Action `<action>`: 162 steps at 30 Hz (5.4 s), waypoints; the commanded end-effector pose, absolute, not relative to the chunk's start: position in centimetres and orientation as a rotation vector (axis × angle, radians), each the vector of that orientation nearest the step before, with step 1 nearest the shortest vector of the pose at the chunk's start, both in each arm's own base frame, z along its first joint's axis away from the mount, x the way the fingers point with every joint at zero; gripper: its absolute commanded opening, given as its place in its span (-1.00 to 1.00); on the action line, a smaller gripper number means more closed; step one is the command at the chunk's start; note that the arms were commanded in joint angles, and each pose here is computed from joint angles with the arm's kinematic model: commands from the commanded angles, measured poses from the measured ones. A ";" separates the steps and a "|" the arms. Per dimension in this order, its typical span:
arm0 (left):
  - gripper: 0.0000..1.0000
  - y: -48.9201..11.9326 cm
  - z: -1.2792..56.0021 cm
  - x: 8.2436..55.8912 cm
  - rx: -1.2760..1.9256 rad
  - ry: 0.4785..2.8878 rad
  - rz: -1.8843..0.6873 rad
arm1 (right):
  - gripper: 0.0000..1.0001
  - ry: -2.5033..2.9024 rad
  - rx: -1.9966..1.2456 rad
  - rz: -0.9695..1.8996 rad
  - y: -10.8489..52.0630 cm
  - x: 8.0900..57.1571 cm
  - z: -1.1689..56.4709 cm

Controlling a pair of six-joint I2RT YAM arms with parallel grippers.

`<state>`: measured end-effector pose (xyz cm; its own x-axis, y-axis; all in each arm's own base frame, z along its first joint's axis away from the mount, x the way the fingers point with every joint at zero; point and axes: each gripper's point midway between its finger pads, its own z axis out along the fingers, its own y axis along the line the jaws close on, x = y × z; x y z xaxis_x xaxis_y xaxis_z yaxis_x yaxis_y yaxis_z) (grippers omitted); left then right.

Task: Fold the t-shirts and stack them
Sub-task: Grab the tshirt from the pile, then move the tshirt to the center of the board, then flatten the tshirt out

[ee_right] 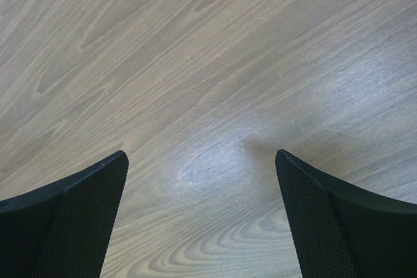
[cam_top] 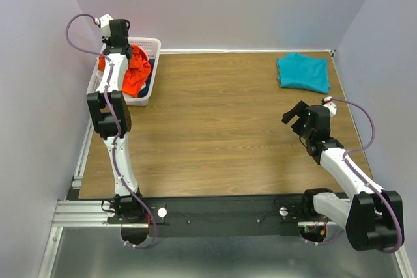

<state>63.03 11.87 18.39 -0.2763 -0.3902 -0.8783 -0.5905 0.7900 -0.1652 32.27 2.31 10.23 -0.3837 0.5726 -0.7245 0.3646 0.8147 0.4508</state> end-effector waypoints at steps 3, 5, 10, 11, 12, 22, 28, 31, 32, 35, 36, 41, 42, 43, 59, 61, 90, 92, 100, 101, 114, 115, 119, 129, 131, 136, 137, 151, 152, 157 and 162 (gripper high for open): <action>-1.00 13.0 20.8 62.8 -0.744 1.861 0.265 | 1.00 2.007 0.676 0.260 2.4 33.0 10.9; -1.00 12.9 22.8 62.6 -0.736 1.831 0.259 | 1.00 2.008 0.675 0.262 2.4 33.0 11.0; -1.00 12.8 28.8 61.0 -0.723 1.740 0.239 | 1.00 2.007 0.669 0.273 2.6 32.9 11.1; -1.00 12.8 29.8 60.7 -0.720 1.724 0.232 | 1.00 2.006 0.666 0.276 2.6 32.9 11.2; -1.00 12.7 30.8 60.4 -0.719 1.710 0.228 | 1.00 2.004 0.666 0.278 2.6 32.9 11.2; -1.00 10.5 44.1 55.5 -0.633 1.493 0.073 | 1.00 1.982 0.650 0.300 2.8 32.6 11.9; -1.00 6.2 51.3 51.7 -0.499 1.383 -0.097 | 1.00 1.952 0.651 0.300 2.6 32.4 12.7; -1.00 2.4 54.7 49.3 -0.404 1.327 -0.149 | 1.00 1.925 0.658 0.295 2.3 32.1 13.2; -1.00 -0.3 56.4 47.7 -0.356 1.300 -0.190 | 1.00 1.905 0.653 0.304 2.3 32.0 13.8; -1.00 -2.7 59.1 44.3 -0.323 1.227 -0.193 | 1.00 1.869 0.639 0.309 2.2 31.8 14.8; -1.00 -4.6 59.3 43.7 -0.305 1.213 -0.222 | 1.00 1.861 0.638 0.310 2.2 31.8 15.0; -1.00 -10.0 62.9 38.0 -0.175 1.117 -0.408 | 1.00 1.820 0.618 0.349 2.6 31.4 16.4; -1.00 -11.0 63.3 37.1 -0.147 1.104 -0.442 | 1.00 1.821 0.616 0.352 2.6 31.4 16.4; -1.00 -13.0 63.4 36.4 -0.106 1.094 -0.494 | 1.00 1.804 0.613 0.357 2.6 31.3 16.9; -1.00 -29.7 60.0 31.2 0.055 1.172 -0.931 | 1.00 1.701 0.644 0.317 1.1 28.4 19.5; -1.00 -30.4 56.7 32.4 0.045 1.227 -0.904 | 1.00 1.708 0.645 0.315 1.0 28.3 19.5; 0.97 -21.9 14.9 33.5 -0.207 2.159 -0.458 | 1.00 2.098 0.543 0.503 6.6 30.2 12.8; 0.97 -24.4 13.5 32.1 -0.112 2.214 -0.478 | 1.00 2.118 0.559 0.512 6.7 30.1 12.2; 0.92 -30.0 9.0 27.6 0.117 2.344 -0.462 | 1.00 2.141 0.590 0.525 6.9 29.6 11.4; 0.89 -30.3 8.1 27.4 0.133 2.365 -0.448 | 1.00 2.142 0.589 0.521 6.8 29.6 11.3; 0.47 -31.7 3.5 26.4 0.202 2.486 -0.241 | 1.00 2.157 0.601 0.491 6.5 29.5 10.5; 0.44 -31.7 3.2 26.4 0.191 2.492 -0.237 | 1.00 2.158 0.597 0.489 6.5 29.5 10.5; 0.32 -31.3 2.5 26.5 0.177 2.505 -0.187 | 1.00 2.164 0.606 0.478 6.3 29.4 10.2; -0.21 -30.4 1.0 27.1 0.139 2.528 -0.060 | 1.00 2.164 0.582 0.500 6.6 29.2 10.4; -0.55 -29.7 0.8 27.5 0.106 2.524 0.001 | 1.00 2.163 0.576 0.511 6.8 29.2 10.5; -1.00 -28.6 1.2 27.4 0.052 2.521 -0.021 | 1.00 2.195 0.492 0.591 8.5 28.8 10.8; -1.00 -28.3 2.5 27.7 0.017 2.492 -0.050 | 1.00 2.206 0.482 0.582 8.6 28.8 10.7; -1.00 -15.9 5.3 25.2 -0.406 2.405 -0.015 | 0.99 2.449 0.311 0.135 11.3 26.9 7.0; -1.00 -15.2 5.0 24.8 -0.417 2.404 -0.010 | 0.99 2.472 0.309 0.109 11.0 26.3 6.4; -1.00 -14.4 6.7 24.7 -0.461 2.336 -0.100 | 0.90 2.551 0.315 0.094 10.4 23.5 4.7; -1.00 -14.1 7.5 24.6 -0.474 2.305 -0.133 | 0.76 2.597 0.300 0.115 10.6 22.5 3.7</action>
<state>24.07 -14.83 6.77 -0.6889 -0.3410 -0.6396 -0.2635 0.9399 -0.2173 23.91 11.17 4.64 -0.8167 0.2411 -0.5243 0.1760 0.9693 0.1716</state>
